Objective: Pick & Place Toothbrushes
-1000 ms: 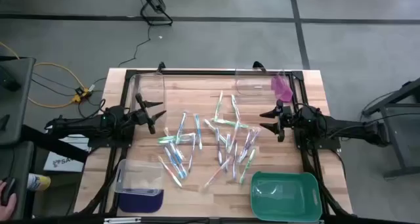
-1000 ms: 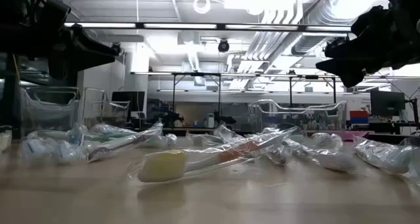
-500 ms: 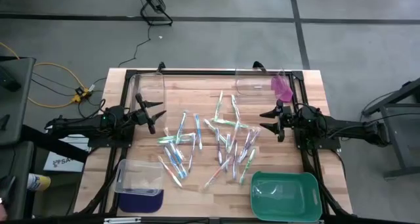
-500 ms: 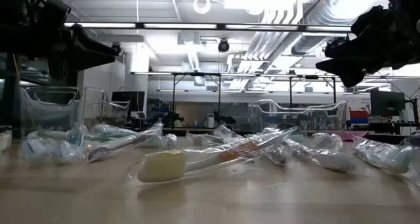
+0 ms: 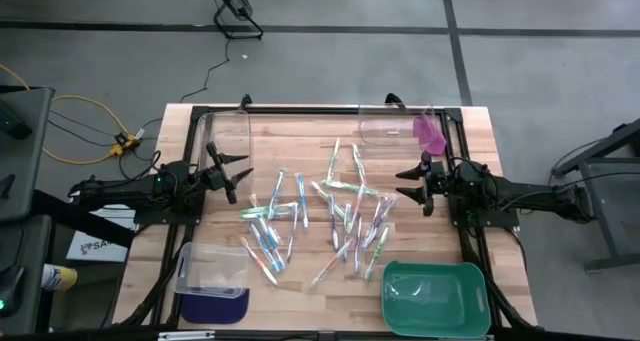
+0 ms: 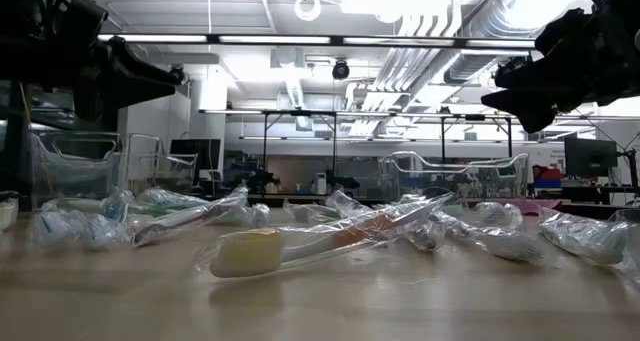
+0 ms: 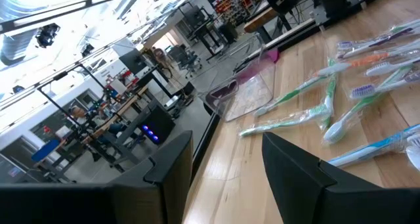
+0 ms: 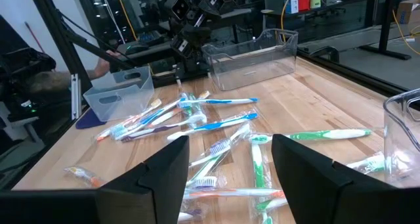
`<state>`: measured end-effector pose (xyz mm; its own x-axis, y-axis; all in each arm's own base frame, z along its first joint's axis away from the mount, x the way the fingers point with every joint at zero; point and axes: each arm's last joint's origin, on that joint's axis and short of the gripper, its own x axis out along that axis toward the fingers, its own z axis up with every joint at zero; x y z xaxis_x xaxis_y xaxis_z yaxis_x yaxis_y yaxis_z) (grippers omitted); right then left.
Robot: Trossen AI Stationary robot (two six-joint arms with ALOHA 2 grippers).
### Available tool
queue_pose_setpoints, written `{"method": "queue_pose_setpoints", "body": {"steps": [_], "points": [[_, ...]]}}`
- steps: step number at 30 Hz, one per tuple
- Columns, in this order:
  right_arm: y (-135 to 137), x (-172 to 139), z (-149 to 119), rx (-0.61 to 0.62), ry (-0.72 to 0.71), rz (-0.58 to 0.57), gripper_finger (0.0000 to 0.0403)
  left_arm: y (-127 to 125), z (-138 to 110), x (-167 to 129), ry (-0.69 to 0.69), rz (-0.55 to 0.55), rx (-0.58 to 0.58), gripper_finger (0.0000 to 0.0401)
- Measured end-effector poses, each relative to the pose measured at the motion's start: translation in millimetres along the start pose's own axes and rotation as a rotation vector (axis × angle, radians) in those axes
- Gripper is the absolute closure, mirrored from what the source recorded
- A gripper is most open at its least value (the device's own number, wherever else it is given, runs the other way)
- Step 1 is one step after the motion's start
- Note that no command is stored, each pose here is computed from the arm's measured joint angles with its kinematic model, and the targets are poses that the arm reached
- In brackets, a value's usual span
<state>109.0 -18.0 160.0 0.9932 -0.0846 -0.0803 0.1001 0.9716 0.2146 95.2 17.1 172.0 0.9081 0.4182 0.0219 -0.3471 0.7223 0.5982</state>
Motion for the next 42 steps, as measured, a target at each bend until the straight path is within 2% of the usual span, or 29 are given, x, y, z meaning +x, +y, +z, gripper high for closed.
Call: {"method": "queue_pose_setpoints", "body": {"steps": [38,42], "points": [[0.0,0.0,0.0,0.0,0.0,0.0,0.0192,0.0,-0.1,0.0,0.0,0.0,0.0,0.0224],[-0.4,0.0,1.1,-0.057,-0.014,-0.021,0.0192,0.9,0.9,0.0,-0.006,0.012,-0.004,0.0224]]}}
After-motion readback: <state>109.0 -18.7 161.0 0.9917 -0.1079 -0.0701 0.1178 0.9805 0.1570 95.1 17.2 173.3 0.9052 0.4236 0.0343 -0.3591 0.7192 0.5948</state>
